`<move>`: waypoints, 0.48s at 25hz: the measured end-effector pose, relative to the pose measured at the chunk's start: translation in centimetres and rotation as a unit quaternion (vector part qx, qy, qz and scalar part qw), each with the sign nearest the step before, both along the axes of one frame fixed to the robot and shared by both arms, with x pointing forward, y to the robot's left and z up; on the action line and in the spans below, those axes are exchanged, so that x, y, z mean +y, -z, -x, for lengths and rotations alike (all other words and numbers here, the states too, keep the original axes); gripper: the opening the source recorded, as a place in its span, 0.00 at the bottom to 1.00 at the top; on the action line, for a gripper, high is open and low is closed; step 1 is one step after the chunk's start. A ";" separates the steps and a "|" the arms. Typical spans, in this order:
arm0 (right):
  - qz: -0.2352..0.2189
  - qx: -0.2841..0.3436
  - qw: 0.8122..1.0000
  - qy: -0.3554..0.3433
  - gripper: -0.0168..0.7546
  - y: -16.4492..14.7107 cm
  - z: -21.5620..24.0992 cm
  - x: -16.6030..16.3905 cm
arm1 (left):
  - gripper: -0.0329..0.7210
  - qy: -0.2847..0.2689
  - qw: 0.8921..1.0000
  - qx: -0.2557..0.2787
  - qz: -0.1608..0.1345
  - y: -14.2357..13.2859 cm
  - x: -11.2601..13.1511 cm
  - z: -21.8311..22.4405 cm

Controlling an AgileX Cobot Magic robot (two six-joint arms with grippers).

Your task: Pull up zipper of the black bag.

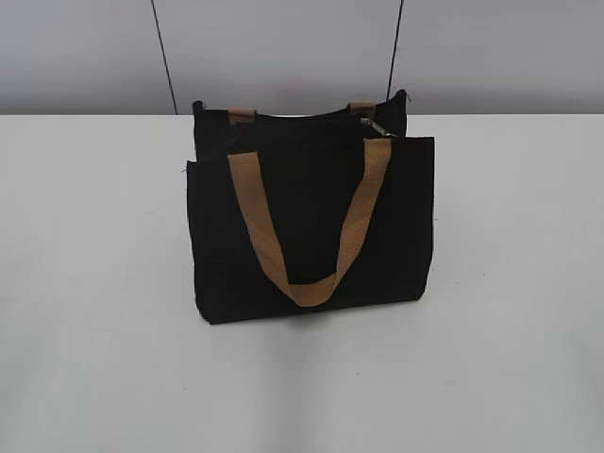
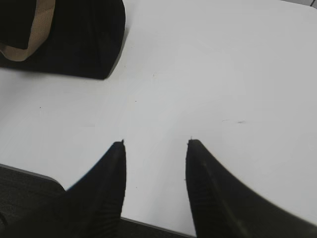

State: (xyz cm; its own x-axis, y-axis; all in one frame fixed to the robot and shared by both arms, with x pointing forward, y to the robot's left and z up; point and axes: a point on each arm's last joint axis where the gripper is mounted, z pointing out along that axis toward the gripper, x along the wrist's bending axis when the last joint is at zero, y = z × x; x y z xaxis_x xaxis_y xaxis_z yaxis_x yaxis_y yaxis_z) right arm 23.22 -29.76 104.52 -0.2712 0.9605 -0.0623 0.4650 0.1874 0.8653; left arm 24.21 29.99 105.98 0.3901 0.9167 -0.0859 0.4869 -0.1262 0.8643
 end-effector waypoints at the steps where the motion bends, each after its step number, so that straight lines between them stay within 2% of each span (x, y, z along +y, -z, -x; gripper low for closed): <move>1: 0.000 0.000 1.000 0.000 0.43 0.0 0.0 0.0 | 0.61 -0.002 1.000 -0.002 -0.003 0.0 0.1 0.0; 12: 0.000 0.000 1.000 0.000 0.43 0.0 0.0 0.0 | 0.61 -0.003 1.000 -0.001 0.000 0.0 0.0 0.0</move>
